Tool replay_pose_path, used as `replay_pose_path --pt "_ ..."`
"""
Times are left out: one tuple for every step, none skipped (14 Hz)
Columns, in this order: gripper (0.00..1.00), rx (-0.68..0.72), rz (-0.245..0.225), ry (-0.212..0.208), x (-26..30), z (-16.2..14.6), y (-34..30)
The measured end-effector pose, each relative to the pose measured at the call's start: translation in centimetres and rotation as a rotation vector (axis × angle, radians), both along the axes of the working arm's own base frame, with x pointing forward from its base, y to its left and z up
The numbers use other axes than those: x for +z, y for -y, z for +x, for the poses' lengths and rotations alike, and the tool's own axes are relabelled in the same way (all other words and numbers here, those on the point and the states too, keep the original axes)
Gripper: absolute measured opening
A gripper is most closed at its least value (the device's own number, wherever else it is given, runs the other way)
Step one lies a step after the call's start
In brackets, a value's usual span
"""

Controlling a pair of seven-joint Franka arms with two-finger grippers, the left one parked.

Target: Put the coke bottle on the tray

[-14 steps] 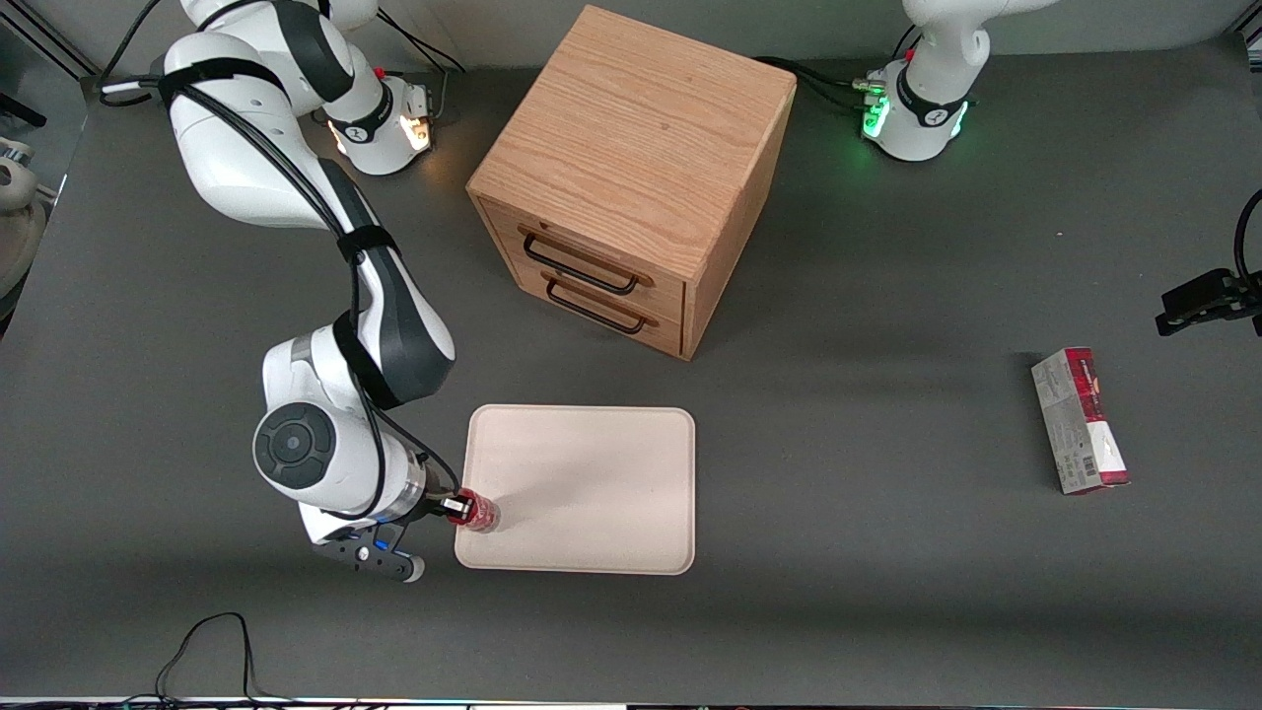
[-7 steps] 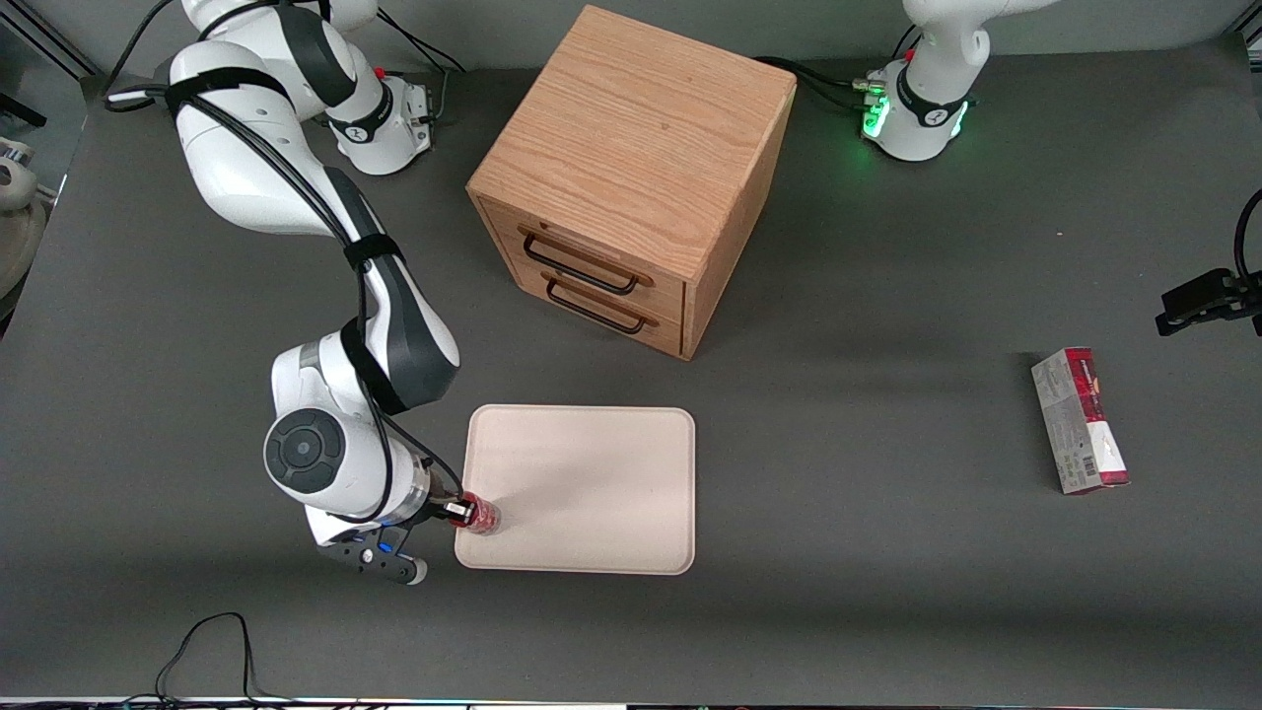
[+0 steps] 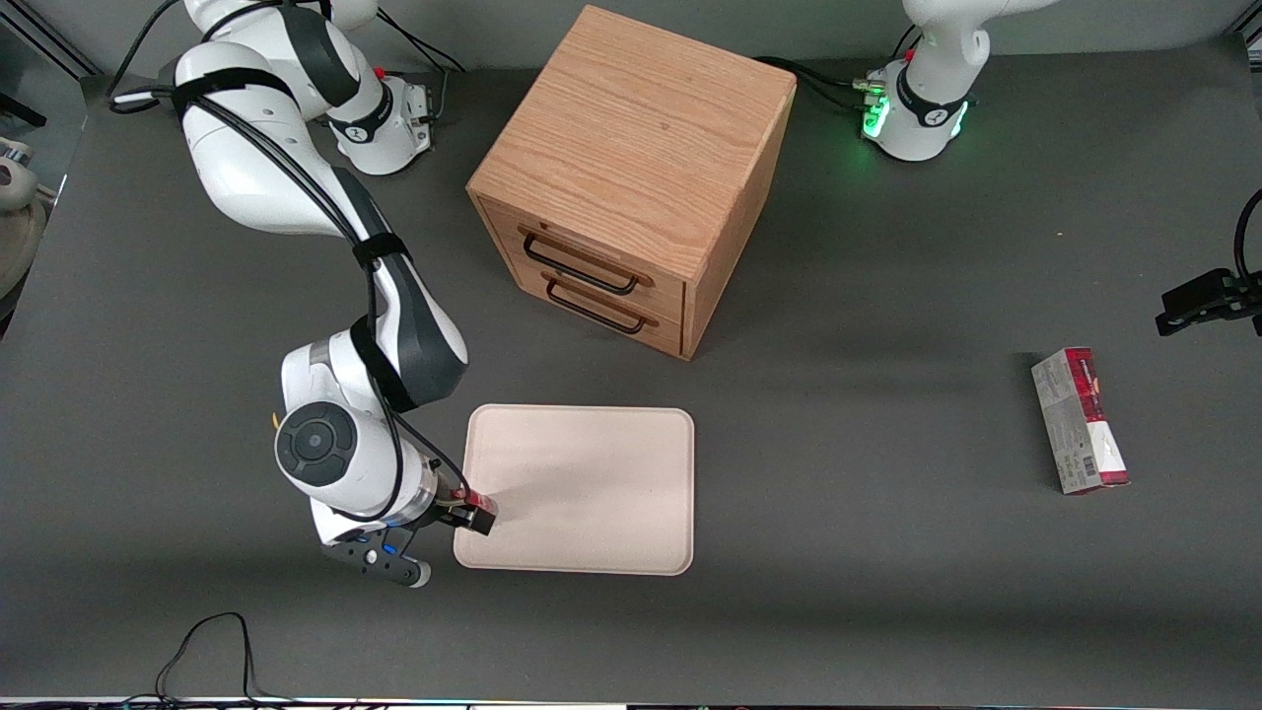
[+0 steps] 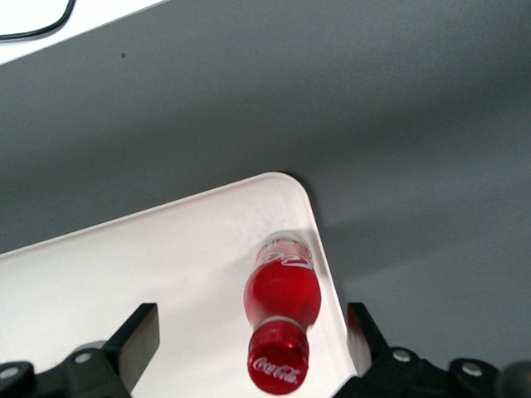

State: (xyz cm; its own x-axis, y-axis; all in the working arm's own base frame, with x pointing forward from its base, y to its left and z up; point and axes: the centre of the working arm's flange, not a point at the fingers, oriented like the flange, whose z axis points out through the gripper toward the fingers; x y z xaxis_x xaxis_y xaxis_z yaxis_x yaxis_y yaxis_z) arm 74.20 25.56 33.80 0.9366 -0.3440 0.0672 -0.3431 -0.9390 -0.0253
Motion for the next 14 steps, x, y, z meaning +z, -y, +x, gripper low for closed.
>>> replay_pose_path --pt "1.00 0.000 0.001 0.002 0.1 0.0 0.0" --pt "1.00 -0.001 0.002 0.007 0.3 0.1 0.0" --pt "1.00 -0.002 0.000 0.008 0.6 0.1 0.1" --pt "1.00 -0.005 -0.007 -0.003 1.1 0.0 0.4" --pt "1.00 -0.001 -0.018 -0.024 2.0 -0.3 0.8" --pt "1.00 0.013 -0.030 -0.042 3.5 -0.8 1.5" --pt "1.00 0.031 -0.039 -0.055 5.6 -1.3 2.6" --pt "1.00 0.057 -0.042 -0.066 8.0 -2.1 4.4" --pt "1.00 0.092 -0.033 -0.076 10.4 -3.1 6.8" --pt "1.00 0.134 -0.020 -0.088 12.8 -4.5 9.6" --pt "1.00 0.170 -0.013 -0.099 15.0 -6.2 12.7" --pt "1.00 0.199 -0.010 -0.106 16.8 -8.2 15.8" --pt "1.00 0.227 -0.010 -0.118 18.4 -10.3 18.7" --pt "1.00 0.259 -0.011 -0.138 20.0 -12.7 21.4"
